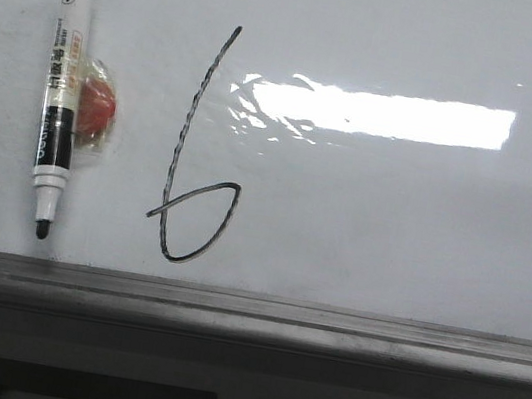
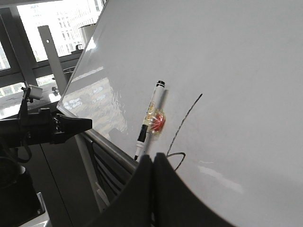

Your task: Write number 6 on whiteboard

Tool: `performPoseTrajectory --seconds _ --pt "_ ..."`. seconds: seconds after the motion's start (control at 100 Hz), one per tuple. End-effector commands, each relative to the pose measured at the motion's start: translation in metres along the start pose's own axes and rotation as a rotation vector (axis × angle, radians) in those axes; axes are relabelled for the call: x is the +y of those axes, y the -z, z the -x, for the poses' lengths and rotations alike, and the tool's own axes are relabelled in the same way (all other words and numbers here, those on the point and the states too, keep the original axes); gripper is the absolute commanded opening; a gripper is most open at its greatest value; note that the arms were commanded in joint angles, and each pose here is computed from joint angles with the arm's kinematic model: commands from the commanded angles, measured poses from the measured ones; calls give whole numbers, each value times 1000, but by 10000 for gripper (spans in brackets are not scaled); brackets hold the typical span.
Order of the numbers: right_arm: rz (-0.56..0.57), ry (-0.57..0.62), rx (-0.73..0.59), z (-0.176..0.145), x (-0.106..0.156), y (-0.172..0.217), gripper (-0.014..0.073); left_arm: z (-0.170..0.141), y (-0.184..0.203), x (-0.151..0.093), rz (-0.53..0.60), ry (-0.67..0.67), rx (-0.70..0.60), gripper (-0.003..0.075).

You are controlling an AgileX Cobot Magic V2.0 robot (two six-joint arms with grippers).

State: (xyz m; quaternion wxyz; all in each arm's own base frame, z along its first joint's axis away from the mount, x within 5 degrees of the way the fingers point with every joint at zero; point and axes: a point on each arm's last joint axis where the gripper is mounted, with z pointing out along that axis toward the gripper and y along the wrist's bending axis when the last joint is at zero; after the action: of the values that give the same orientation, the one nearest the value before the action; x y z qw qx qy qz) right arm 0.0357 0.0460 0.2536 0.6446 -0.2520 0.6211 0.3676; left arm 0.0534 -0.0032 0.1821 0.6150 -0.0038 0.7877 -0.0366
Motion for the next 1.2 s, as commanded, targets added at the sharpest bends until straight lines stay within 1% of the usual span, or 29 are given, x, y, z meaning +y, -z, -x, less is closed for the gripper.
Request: performPoseTrajectory --seconds 0.0,0.45,0.6,0.74,0.81,0.94,1.04,1.19 --pt "-12 19 -90 15 0 0 -64 -9 -3 1 4 10 -32 -19" --pt "-12 19 -86 14 0 0 -64 -9 -3 1 4 10 -32 -19" --pt "-70 27 -87 14 -3 0 -64 -9 -3 1 4 10 -32 -19" --pt "-197 45 -101 15 -11 1 -64 -9 -3 1 4 10 -32 -19" --pt "-298 59 -113 16 -16 3 -64 -9 -3 1 4 10 -32 -19" --pt "-518 90 -139 18 -28 8 -64 -9 -3 1 4 10 -32 -19" --pt "-673 91 -165 19 -35 13 -64 -9 -3 1 4 10 -32 -19" --pt "-804 111 -183 15 -42 18 -64 -9 -3 1 4 10 -32 -19"
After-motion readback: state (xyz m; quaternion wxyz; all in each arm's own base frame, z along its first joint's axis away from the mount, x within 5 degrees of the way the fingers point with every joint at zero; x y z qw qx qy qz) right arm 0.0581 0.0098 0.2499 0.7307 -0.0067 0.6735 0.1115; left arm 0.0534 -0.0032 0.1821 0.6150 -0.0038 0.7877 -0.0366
